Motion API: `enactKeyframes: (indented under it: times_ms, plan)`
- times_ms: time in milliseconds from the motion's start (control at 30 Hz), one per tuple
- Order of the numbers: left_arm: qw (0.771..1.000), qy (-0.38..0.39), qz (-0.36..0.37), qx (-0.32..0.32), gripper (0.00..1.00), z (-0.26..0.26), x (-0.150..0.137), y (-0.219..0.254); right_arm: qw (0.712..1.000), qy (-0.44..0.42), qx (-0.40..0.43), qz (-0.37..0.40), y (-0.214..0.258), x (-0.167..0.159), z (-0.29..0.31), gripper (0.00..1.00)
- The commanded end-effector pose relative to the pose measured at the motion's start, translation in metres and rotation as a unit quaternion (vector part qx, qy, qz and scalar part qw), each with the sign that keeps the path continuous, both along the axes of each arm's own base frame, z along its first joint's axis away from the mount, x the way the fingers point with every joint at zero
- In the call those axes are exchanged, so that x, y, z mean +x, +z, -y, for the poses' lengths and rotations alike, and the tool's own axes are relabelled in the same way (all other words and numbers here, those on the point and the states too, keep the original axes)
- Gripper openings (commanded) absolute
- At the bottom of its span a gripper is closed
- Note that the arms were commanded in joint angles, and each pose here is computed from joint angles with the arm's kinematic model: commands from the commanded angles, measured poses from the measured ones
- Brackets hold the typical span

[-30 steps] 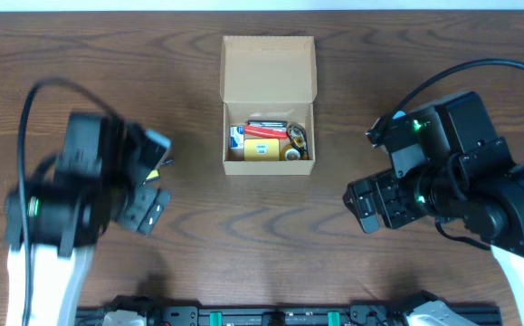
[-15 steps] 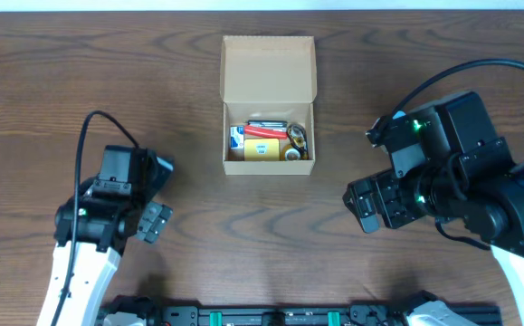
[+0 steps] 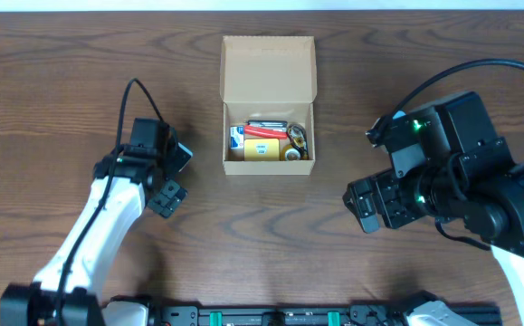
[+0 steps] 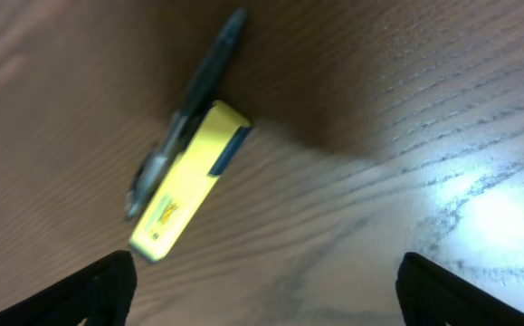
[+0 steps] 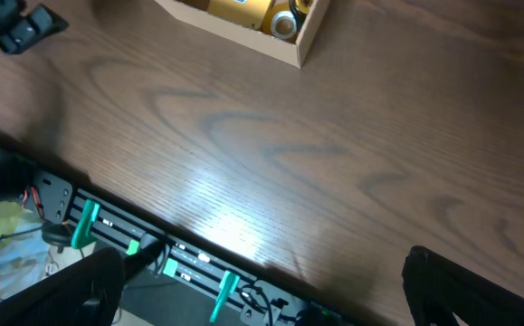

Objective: Pack container
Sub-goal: 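Raise the left gripper and move it left over the yellow highlighter, then lower the left gripper onto the yellow highlighter and grasp it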

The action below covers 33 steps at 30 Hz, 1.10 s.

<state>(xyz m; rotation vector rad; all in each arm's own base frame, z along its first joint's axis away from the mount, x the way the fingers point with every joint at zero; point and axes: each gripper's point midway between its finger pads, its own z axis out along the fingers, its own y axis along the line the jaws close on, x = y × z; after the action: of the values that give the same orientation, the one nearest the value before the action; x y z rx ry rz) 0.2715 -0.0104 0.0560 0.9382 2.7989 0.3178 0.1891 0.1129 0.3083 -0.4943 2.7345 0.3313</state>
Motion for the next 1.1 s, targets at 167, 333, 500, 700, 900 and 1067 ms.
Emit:
enactKeyframes:
  times_ms: [167,333,500,700,900,1067]
  plan:
    - [0.999,0.012,-0.042,-0.013,0.88,-0.009,-0.001,-0.029,1.000,0.002,-0.003,0.003,0.000,0.001,0.002,0.99]
    - [0.999,0.030,-0.030,-0.021,0.87,-0.024,0.006,-0.029,1.000,0.002,-0.003,0.003,0.000,0.001,0.002,0.99]
    - [0.998,0.036,-0.033,-0.049,0.87,-0.034,0.004,-0.030,1.000,0.002,-0.003,0.002,0.000,0.001,0.001,0.99]
    - [0.997,0.037,-0.029,-0.058,0.86,-0.045,0.006,-0.030,1.000,0.002,-0.003,0.003,0.000,0.001,0.002,0.99]
    - [0.995,0.042,-0.037,-0.084,0.86,-0.042,0.007,-0.039,1.000,0.002,-0.003,0.003,0.000,0.001,0.002,0.99]
    - [0.995,0.041,-0.041,-0.087,0.85,-0.041,0.008,-0.044,1.000,0.002,-0.003,0.003,0.000,0.001,0.002,0.99]
